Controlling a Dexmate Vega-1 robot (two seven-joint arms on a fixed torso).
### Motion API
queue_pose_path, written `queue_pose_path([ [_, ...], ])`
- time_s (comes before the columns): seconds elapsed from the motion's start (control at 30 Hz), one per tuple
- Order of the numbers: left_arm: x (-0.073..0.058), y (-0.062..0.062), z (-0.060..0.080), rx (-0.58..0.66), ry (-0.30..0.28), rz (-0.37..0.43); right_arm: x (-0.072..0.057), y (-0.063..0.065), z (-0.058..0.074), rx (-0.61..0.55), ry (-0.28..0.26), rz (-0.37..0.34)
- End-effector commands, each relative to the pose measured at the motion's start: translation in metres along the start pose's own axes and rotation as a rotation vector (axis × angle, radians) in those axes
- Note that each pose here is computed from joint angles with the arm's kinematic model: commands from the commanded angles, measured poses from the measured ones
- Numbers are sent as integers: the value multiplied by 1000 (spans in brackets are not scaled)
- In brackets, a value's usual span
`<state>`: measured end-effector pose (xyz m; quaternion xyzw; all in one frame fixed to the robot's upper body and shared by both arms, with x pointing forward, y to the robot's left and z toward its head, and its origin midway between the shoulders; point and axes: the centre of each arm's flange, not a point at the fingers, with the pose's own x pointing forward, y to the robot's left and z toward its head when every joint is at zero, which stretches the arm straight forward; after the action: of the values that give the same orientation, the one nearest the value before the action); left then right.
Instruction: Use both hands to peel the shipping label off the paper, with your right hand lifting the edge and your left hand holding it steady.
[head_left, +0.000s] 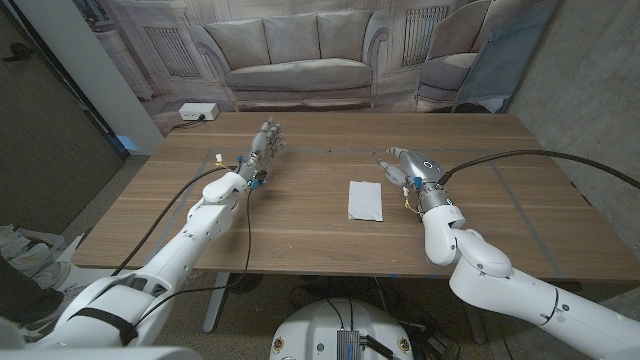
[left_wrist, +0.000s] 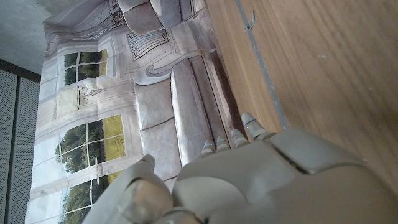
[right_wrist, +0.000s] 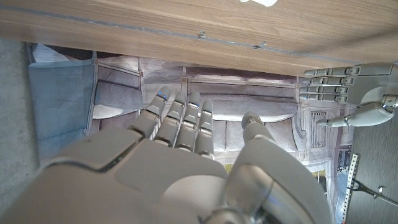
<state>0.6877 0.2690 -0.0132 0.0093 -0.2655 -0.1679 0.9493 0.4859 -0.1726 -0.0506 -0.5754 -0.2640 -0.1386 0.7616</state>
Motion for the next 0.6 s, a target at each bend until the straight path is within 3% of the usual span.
queue_pose_path([
  [0.03,6,-4,2,9,5,-18,-14,9,8,-109,49,10],
  [0.6,13,-10,1,4,12,-31,-23,24,14,-145,64,35],
])
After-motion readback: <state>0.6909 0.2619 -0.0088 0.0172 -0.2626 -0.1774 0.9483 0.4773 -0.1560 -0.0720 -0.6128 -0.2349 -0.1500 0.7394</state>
